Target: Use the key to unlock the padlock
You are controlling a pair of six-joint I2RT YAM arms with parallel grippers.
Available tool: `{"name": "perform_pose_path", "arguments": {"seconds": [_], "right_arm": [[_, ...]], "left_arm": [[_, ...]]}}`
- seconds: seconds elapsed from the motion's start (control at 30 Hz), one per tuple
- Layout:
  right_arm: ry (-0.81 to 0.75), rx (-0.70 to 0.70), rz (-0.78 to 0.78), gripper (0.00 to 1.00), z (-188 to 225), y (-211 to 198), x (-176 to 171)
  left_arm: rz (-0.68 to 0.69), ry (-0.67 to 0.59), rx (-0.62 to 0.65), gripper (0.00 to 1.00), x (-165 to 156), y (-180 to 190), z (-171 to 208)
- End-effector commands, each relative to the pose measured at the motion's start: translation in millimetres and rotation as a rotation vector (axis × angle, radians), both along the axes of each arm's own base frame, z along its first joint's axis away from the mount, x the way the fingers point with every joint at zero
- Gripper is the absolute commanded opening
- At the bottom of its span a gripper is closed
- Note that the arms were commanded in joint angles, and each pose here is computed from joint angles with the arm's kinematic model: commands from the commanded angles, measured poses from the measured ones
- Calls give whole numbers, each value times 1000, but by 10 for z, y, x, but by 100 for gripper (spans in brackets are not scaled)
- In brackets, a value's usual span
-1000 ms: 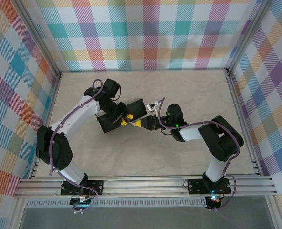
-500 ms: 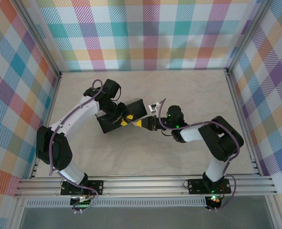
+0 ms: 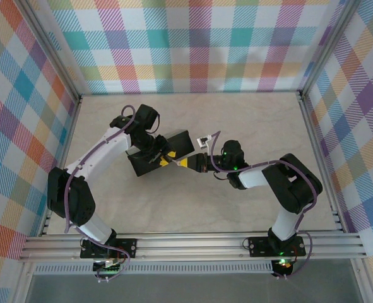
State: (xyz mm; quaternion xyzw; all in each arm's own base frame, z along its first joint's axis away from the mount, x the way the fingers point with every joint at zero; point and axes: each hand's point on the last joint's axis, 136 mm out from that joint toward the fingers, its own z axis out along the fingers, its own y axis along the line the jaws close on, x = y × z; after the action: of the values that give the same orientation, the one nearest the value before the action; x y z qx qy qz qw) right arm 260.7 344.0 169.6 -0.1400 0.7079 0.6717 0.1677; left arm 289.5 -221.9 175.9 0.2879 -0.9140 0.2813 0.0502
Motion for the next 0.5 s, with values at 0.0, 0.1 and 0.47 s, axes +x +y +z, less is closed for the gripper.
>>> {"name": "perform_pose_path", "arguments": {"seconds": [0.0,0.1,0.47], "right_arm": [[-27,27,10,0,84,4,-50],[-27,27,2,0,80,13,-27],[-42,44,-8,0,117,32,4]], "left_arm": [[12,-52,-62,0,31,-10,211],[12,-49,-71,0,24,-21,214],[17,-51,-83,0,24,-34,241]]}}
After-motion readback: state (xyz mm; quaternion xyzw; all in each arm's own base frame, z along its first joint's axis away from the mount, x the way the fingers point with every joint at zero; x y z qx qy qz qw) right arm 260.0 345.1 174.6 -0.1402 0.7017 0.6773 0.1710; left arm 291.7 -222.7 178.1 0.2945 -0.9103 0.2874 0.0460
